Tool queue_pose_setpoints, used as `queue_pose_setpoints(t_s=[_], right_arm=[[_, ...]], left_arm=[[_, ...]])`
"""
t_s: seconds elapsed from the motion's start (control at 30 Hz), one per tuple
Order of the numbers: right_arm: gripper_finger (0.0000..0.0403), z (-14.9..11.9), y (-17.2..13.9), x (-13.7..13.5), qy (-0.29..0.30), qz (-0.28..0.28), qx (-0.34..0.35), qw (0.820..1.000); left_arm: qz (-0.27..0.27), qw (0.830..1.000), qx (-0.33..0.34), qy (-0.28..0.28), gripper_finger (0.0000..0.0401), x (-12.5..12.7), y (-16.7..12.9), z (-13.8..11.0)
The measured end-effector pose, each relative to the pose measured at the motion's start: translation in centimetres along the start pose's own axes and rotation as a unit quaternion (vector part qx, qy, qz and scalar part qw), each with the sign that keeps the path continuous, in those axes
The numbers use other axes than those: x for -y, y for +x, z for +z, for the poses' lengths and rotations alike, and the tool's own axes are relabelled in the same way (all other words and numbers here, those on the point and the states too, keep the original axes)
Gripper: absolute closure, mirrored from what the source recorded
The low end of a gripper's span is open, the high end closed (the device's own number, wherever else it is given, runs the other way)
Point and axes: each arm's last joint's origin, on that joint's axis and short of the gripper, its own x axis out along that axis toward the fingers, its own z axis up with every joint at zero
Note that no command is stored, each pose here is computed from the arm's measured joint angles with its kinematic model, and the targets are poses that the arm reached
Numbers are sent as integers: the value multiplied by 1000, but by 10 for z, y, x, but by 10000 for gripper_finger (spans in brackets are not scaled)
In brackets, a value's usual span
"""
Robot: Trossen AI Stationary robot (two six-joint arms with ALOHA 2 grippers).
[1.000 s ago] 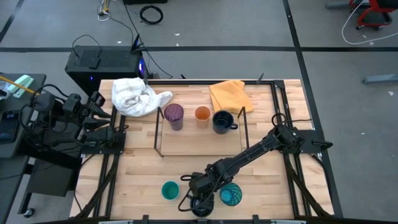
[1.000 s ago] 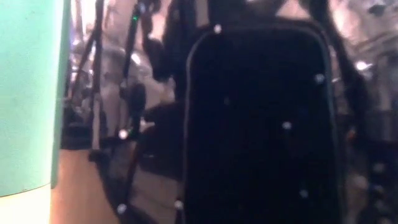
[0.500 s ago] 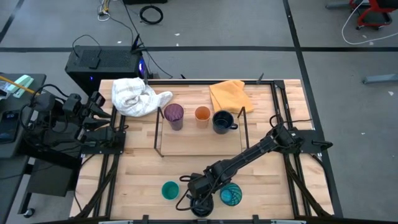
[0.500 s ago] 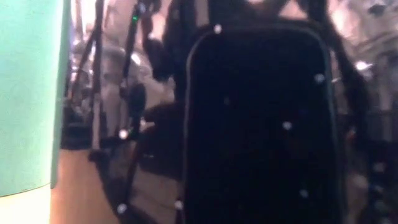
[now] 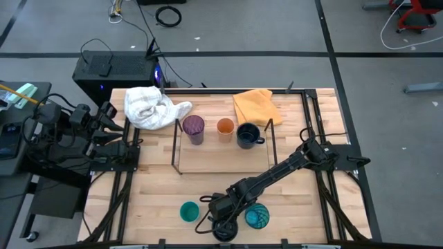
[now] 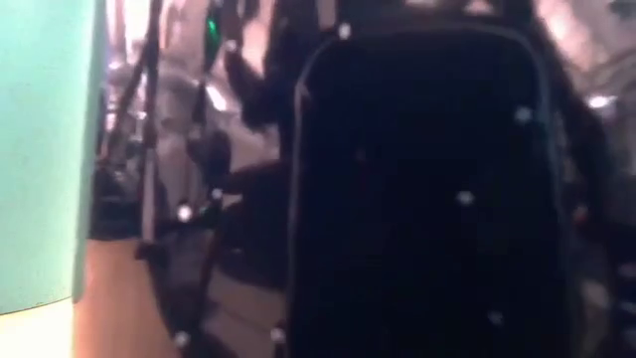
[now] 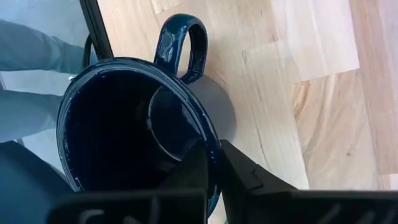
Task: Stack small to large cups/mugs on shelf
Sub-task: Put the blue mug on the shelf
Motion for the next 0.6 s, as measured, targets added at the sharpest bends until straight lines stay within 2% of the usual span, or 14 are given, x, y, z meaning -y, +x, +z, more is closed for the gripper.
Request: queue_pose_setpoints(t_s=[0.37,0.6], right_arm=[[385,14,-12,20,3,-9,-10,1000],[385,21,-42,28,-12,-19,-13,1000]], left_arm=[[0,1000,0,-1,307,0,0,0],[0,1000,-1,-1,307,0,0,0]])
